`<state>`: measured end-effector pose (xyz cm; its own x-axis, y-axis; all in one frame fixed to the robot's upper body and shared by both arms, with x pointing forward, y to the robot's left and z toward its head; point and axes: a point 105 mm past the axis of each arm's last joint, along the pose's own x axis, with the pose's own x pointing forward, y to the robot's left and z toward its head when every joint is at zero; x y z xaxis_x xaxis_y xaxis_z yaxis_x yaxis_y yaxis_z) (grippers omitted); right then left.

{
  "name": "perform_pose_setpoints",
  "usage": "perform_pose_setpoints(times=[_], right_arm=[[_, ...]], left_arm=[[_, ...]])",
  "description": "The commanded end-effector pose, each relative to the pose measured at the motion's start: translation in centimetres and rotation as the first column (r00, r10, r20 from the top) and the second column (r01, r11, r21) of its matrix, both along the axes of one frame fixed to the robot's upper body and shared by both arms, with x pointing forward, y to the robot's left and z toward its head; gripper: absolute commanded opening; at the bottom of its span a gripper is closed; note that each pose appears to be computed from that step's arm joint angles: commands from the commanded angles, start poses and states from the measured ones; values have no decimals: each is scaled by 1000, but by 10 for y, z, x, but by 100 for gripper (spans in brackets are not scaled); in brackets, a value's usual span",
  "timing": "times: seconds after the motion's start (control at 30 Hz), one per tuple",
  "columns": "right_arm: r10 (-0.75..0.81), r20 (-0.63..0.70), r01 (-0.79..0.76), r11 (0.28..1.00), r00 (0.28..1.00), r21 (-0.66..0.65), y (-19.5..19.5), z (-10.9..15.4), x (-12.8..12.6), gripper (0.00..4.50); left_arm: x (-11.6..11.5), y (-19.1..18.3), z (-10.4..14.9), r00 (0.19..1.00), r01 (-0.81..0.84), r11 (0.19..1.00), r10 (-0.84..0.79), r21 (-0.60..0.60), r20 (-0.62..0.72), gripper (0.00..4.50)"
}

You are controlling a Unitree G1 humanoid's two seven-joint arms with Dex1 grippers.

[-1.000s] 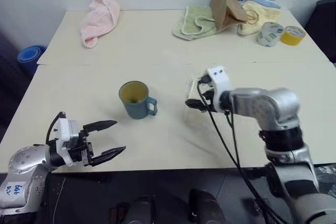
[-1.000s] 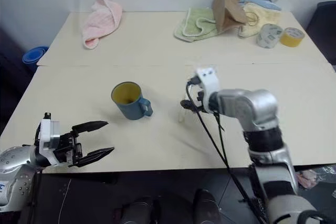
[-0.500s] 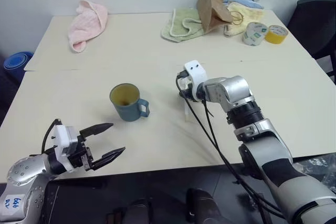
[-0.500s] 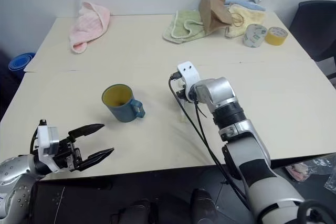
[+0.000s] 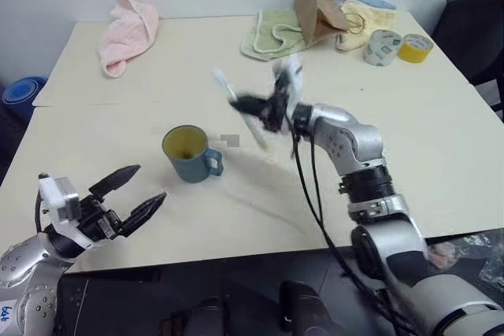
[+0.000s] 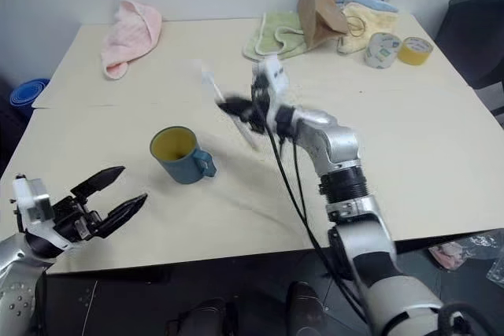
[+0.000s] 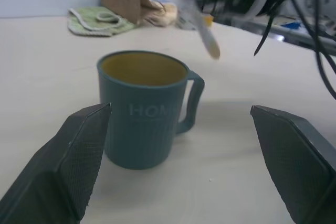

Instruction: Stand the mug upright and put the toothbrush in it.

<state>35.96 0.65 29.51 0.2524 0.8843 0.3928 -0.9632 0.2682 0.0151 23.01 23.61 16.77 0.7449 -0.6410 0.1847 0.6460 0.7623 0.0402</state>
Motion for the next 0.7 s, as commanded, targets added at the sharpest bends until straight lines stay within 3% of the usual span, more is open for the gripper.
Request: perform_pose_setpoints(times=[0.03, 0.13, 0.23, 0.57, 0.7], right_arm=[[89, 201, -129, 972, 975, 195, 9, 37, -36, 15], [141, 218, -194, 949, 966, 248, 38, 41, -50, 15], [155, 220, -207, 948, 963, 239, 61, 23, -54, 15], [98, 211, -131, 980, 973, 150, 77, -31, -33, 15], [119, 223, -152, 979, 967, 134, 81, -37, -36, 153]], left_arm=[[-3, 7, 10, 997, -63, 997, 64, -46, 35, 450], [-1, 10, 9, 994, -99, 993, 102, -70, 36, 450], [1, 11, 8, 992, -120, 990, 123, -78, 35, 450], [-2, 14, 3, 990, -137, 990, 138, -46, 25, 450], [-1, 14, 3, 990, -136, 990, 137, -42, 25, 450]])
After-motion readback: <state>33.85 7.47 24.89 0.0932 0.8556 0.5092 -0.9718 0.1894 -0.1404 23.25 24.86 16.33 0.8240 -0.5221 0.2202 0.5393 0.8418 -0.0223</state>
